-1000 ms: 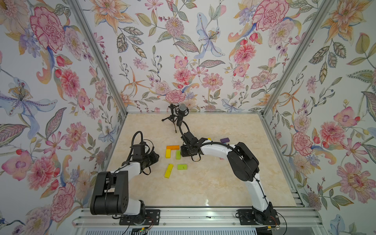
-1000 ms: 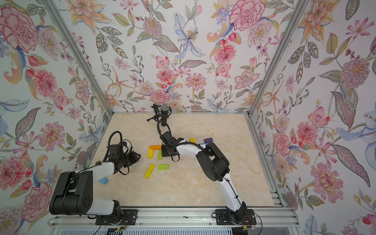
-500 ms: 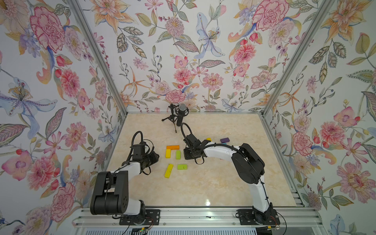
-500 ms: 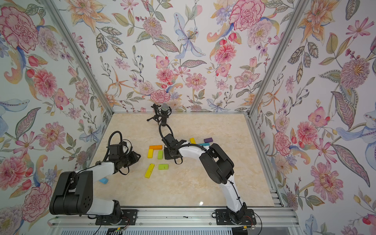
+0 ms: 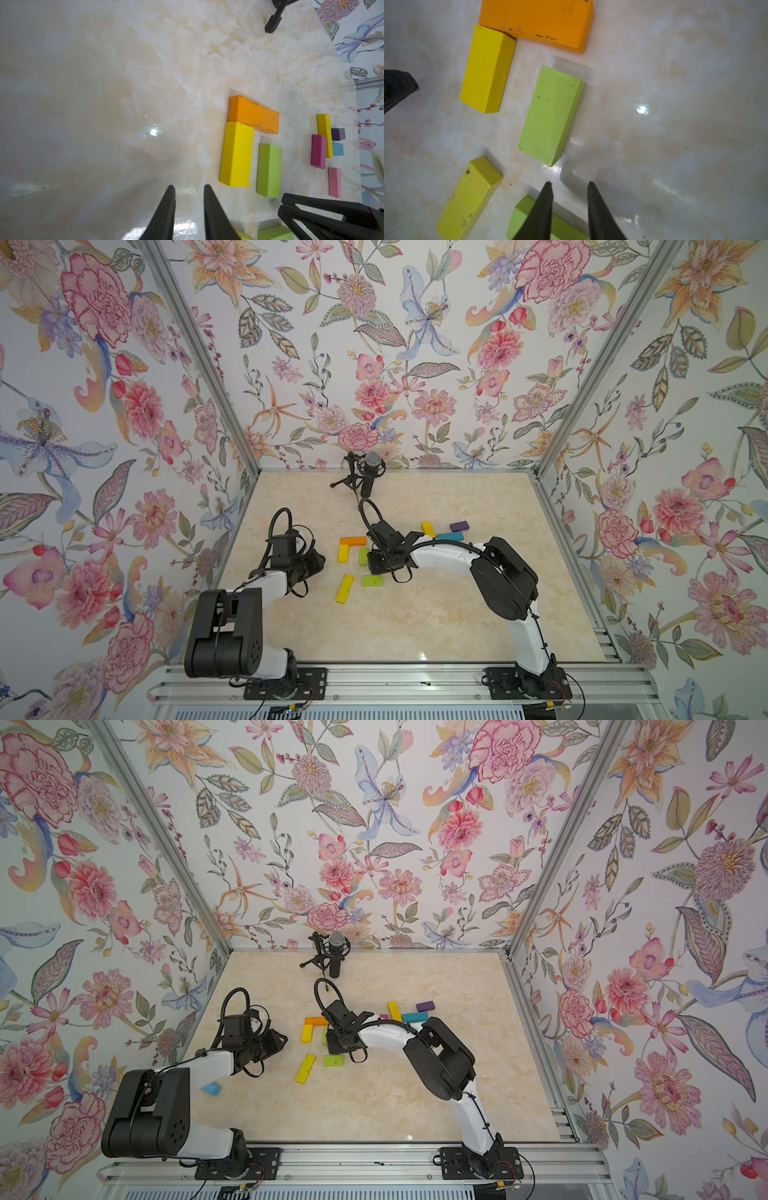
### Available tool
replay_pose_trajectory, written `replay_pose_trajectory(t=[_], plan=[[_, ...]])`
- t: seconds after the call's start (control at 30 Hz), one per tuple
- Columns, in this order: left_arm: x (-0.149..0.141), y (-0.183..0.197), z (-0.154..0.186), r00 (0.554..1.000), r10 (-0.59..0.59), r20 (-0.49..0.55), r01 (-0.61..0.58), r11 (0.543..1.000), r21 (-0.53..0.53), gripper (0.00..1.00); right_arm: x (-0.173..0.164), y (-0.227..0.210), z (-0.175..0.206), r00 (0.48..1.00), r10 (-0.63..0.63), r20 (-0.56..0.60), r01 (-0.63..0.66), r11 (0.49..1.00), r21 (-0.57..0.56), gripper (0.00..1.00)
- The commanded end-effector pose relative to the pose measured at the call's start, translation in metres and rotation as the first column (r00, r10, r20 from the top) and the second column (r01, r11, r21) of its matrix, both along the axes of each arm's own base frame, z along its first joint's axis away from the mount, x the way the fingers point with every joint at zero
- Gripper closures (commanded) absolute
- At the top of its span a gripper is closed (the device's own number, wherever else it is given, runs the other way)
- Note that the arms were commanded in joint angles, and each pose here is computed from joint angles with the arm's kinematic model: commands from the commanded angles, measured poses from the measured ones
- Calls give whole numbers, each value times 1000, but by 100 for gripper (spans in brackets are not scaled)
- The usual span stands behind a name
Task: Assemble the letter p with building blocks
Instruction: Assemble the building block at the center of the board.
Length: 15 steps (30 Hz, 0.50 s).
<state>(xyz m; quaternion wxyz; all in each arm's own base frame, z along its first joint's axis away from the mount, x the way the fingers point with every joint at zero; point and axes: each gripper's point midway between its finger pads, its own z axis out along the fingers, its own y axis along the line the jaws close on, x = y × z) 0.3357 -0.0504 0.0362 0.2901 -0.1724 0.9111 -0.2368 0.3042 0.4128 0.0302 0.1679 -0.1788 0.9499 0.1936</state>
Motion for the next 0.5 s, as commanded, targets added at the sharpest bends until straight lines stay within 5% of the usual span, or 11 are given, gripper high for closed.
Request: replay_pose_trajectory(t=[0.0,0.47], plan=[[3,5,-1,1000,3,0,-3,1000,16,73,-4,8,-3,1000,6,-26,-5,1000,14,71],[2,6,-1,1000,4,0,-4,1000,23,73,-2,12,-10,1000,4,-28,-4,1000,5,72]])
